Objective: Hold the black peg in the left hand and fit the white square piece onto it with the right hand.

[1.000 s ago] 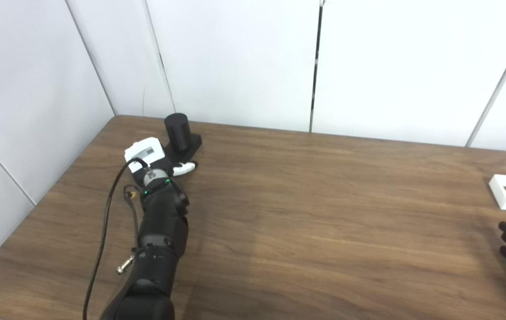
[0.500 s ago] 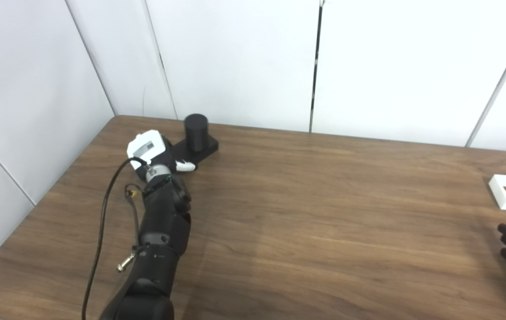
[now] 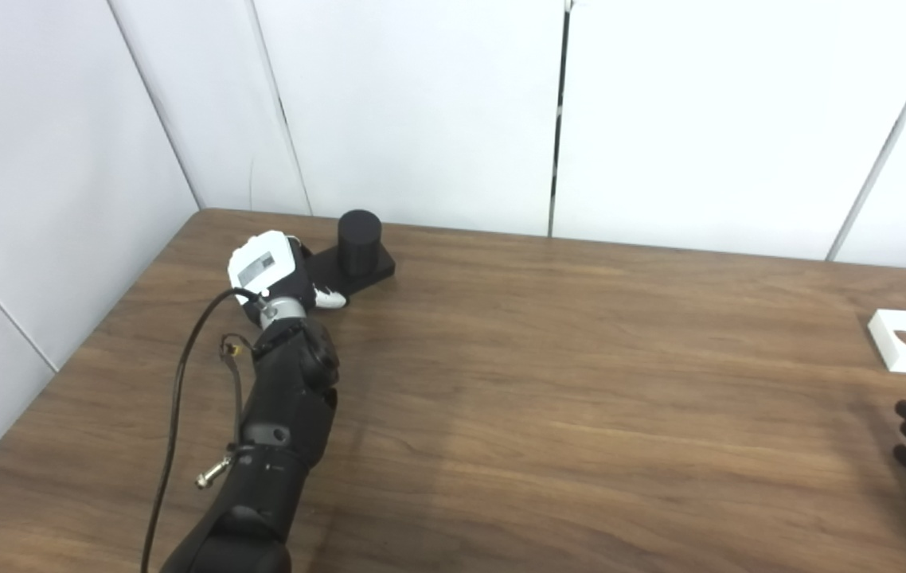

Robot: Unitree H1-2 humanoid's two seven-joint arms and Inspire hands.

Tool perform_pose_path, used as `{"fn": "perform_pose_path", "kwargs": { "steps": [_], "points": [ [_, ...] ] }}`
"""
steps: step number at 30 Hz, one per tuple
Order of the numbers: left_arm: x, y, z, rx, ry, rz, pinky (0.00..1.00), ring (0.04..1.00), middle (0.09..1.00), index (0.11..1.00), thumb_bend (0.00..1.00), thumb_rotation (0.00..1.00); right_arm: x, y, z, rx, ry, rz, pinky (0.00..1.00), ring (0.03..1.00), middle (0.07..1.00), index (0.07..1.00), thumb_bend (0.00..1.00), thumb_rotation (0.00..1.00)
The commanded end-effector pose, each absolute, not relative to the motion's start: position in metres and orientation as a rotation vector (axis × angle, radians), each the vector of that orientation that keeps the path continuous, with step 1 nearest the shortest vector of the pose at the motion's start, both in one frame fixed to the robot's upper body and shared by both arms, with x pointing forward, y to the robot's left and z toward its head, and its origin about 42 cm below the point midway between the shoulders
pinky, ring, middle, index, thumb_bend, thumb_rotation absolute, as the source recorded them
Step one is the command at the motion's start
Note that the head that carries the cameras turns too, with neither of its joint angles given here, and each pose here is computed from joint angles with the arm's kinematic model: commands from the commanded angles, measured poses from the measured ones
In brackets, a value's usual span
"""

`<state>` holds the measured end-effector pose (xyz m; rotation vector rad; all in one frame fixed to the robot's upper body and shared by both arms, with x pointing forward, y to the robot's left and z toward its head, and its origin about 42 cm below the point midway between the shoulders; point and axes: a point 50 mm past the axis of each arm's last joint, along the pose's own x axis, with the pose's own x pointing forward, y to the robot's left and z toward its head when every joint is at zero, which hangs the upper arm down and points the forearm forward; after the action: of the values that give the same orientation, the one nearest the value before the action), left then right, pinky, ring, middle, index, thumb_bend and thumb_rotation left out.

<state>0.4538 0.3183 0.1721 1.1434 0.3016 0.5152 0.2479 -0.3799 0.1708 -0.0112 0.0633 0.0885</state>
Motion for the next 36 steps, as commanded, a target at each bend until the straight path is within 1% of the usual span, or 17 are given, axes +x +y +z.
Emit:
{"fn": "perform_pose_path", "kwargs": {
  "steps": [1, 4, 7, 8, 11, 17, 22, 24, 25, 27, 30, 36],
  "points": [
    [0.457, 0.325, 0.188, 1.146, 0.264, 0.546, 0.98, 0.966, 0.862, 0.485, 0.51, 0.05, 0.250, -0.383, 0.184, -0.030, 0.030, 0.102, 1.00, 1.000, 0.954, 1.000, 0.53, 1.00],
    [0.456, 0.322, 0.191, 1.091, 0.249, 0.539, 0.95, 0.951, 0.855, 0.487, 0.51, 0.05, 0.249, -0.382, 0.183, -0.030, 0.033, 0.101, 1.00, 1.000, 0.951, 1.000, 0.52, 1.00],
    [0.452, 0.316, 0.201, 1.040, 0.209, 0.525, 0.89, 0.941, 0.855, 0.488, 0.51, 0.05, 0.249, -0.380, 0.183, -0.029, 0.040, 0.097, 1.00, 1.000, 0.957, 1.000, 0.53, 1.00],
    [0.451, 0.315, 0.203, 1.032, 0.200, 0.519, 0.88, 0.947, 0.861, 0.488, 0.51, 0.05, 0.249, -0.379, 0.183, -0.027, 0.041, 0.095, 1.00, 1.000, 0.959, 1.000, 0.53, 1.00],
    [0.444, 0.304, 0.219, 1.006, 0.158, 0.481, 0.85, 0.934, 0.855, 0.488, 0.51, 0.05, 0.252, -0.376, 0.181, -0.044, 0.040, 0.103, 1.00, 0.999, 0.955, 1.000, 0.54, 1.00],
    [0.422, 0.269, 0.244, 1.042, 0.072, 0.380, 0.77, 0.832, 0.792, 0.485, 0.51, 0.05, 0.256, -0.373, 0.178, -0.043, 0.034, 0.114, 0.99, 0.982, 0.935, 1.000, 0.52, 1.00],
    [0.392, 0.237, 0.261, 1.020, 0.014, 0.281, 0.76, 0.852, 0.797, 0.486, 0.51, 0.05, 0.260, -0.373, 0.179, -0.035, 0.028, 0.116, 1.00, 0.989, 0.939, 1.000, 0.53, 1.00],
    [0.382, 0.229, 0.264, 1.019, 0.000, 0.239, 0.76, 0.855, 0.800, 0.487, 0.51, 0.05, 0.261, -0.372, 0.180, -0.035, 0.024, 0.119, 0.99, 0.987, 0.939, 1.000, 0.54, 1.00],
    [0.376, 0.225, 0.265, 1.012, -0.009, 0.211, 0.75, 0.853, 0.796, 0.487, 0.51, 0.05, 0.262, -0.371, 0.181, -0.036, 0.022, 0.120, 0.99, 0.984, 0.942, 1.000, 0.55, 1.00],
    [0.363, 0.216, 0.265, 0.989, -0.014, 0.147, 0.76, 0.866, 0.791, 0.488, 0.51, 0.06, 0.264, -0.367, 0.182, -0.036, 0.018, 0.124, 0.98, 0.980, 0.946, 1.000, 0.57, 1.00],
    [0.346, 0.204, 0.264, 0.970, -0.009, 0.048, 0.78, 0.890, 0.813, 0.489, 0.51, 0.06, 0.265, -0.360, 0.183, -0.037, 0.012, 0.127, 0.98, 0.973, 0.944, 1.000, 0.56, 1.00],
    [0.326, 0.188, 0.253, 0.916, 0.004, -0.085, 0.76, 0.882, 0.820, 0.489, 0.51, 0.06, 0.265, -0.349, 0.184, -0.030, 0.014, 0.112, 0.96, 0.961, 0.932, 1.000, 0.52, 1.00]
  ]
}}
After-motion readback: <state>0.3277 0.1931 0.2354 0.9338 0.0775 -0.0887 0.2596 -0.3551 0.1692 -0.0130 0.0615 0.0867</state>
